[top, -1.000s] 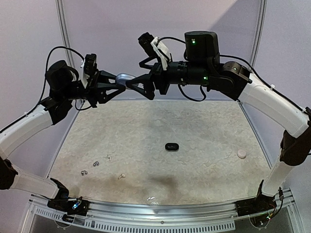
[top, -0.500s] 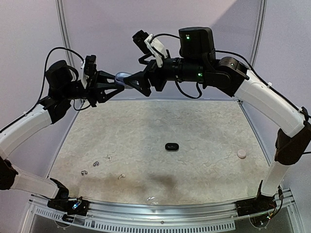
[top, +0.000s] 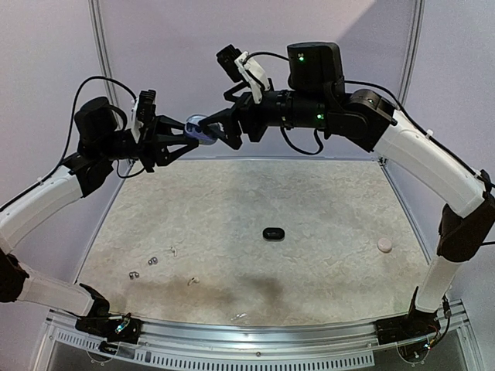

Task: Insert the wireless bluetooth earbuds into the charging case
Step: Open the charging case at the center of the board, then pass from the left arm to the right

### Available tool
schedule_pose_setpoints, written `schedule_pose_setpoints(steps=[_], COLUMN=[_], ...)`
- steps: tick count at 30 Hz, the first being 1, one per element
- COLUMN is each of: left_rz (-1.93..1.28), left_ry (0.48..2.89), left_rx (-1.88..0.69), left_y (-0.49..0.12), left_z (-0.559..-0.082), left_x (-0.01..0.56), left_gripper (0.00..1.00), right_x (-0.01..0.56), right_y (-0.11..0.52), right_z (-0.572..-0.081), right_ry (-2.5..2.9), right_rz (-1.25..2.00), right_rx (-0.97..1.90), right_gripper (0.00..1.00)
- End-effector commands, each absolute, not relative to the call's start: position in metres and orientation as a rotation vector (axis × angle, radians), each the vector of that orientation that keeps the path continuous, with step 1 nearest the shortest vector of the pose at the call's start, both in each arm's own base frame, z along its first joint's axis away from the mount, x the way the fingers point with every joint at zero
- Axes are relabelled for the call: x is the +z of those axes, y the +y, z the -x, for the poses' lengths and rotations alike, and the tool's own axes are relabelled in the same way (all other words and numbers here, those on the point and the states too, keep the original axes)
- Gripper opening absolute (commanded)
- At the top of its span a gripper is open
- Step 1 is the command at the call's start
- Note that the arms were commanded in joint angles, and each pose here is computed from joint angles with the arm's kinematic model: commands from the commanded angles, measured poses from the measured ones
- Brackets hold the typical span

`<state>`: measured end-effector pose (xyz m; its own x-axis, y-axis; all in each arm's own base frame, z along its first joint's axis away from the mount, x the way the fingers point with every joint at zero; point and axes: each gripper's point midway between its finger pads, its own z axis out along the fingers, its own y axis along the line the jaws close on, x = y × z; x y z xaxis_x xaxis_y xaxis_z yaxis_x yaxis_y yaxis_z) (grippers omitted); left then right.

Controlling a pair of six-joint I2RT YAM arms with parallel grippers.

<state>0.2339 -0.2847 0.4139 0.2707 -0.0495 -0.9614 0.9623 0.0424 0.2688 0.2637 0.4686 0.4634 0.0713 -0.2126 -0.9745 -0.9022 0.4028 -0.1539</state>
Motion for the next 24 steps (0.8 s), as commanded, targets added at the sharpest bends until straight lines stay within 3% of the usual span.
schedule_pose_setpoints(steps=[1, 9, 20, 24], left_rz=[-1.356, -1.295, -1.141, -1.111], left_ry=[0.893, 0.971, 1.037, 1.022], left_rx=[-1.083, -1.111, -1.154, -1.157], left_y=[-0.288, -0.288, -0.281, -0.279], left_z=[-0.207, -0.215, -0.228, -0.227], left_x=[0.418, 0.417, 0.428, 0.432], left_gripper=[0.0, 0.0, 0.0, 0.0], right_x=[0.468, 0.468, 0.522, 0.519], right_y=[0.449, 0.45, 0.423, 0.421], right_z=[-0.3, -0.292, -0.234, -0.231], right_ry=[1.499, 1.492, 1.274, 1.306], right_rz=[0.934, 0.965, 0.955, 0.925], right_rx=[0.678, 0.717, 1.008, 1.073], right_gripper=[0.97, 0.97, 0.99, 0.81])
